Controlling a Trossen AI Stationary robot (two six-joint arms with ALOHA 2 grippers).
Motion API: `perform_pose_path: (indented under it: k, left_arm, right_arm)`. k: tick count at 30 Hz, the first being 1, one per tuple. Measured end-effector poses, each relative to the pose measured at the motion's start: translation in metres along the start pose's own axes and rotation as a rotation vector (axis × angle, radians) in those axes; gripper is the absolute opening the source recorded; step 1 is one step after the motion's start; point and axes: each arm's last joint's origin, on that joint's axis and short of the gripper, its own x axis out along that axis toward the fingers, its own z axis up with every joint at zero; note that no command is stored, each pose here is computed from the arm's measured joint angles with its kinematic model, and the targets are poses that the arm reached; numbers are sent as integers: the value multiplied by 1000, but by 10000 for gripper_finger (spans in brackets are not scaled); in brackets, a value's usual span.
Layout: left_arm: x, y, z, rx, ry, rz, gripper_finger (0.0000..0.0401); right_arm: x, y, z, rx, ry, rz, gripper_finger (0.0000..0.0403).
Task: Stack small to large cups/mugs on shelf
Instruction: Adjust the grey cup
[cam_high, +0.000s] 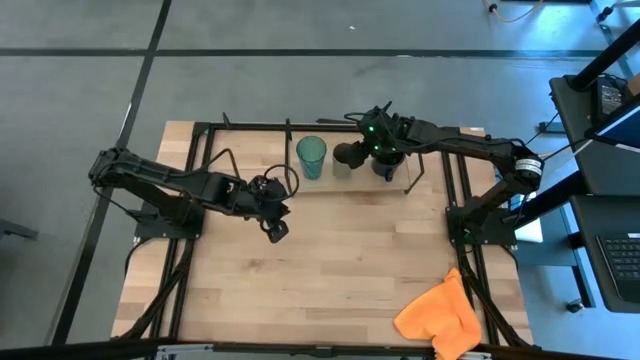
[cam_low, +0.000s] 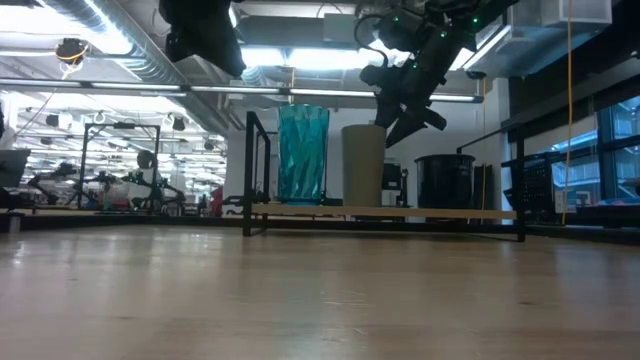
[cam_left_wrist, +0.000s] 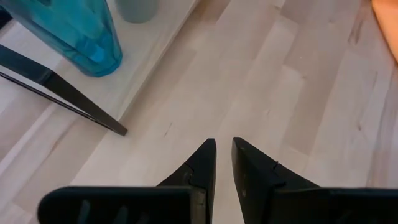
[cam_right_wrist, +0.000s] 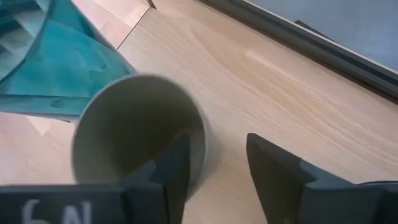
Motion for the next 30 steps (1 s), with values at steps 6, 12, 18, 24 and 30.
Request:
perform_pose_path:
  k: [6,12,18,24,30]
  left_arm:
    - [0,1,0,8,-8,14,46]
    - [0,1,0,5,-11,18,46]
    - [0,1,0,3,-12,19,46]
    - [0,1,0,2,-12,21,46]
    - [8,3,-6,-7,-11,30,46]
  right_arm:
    - [0,0,0,-15,-4,2,107]
    - [0,1,1,-39,-15,2,73]
    - [0,-2,3,-39,-27,-20,62]
    - [0,-6,5,-44,-31,-29,61]
    - [0,-6,5,-47,-32,-28,61]
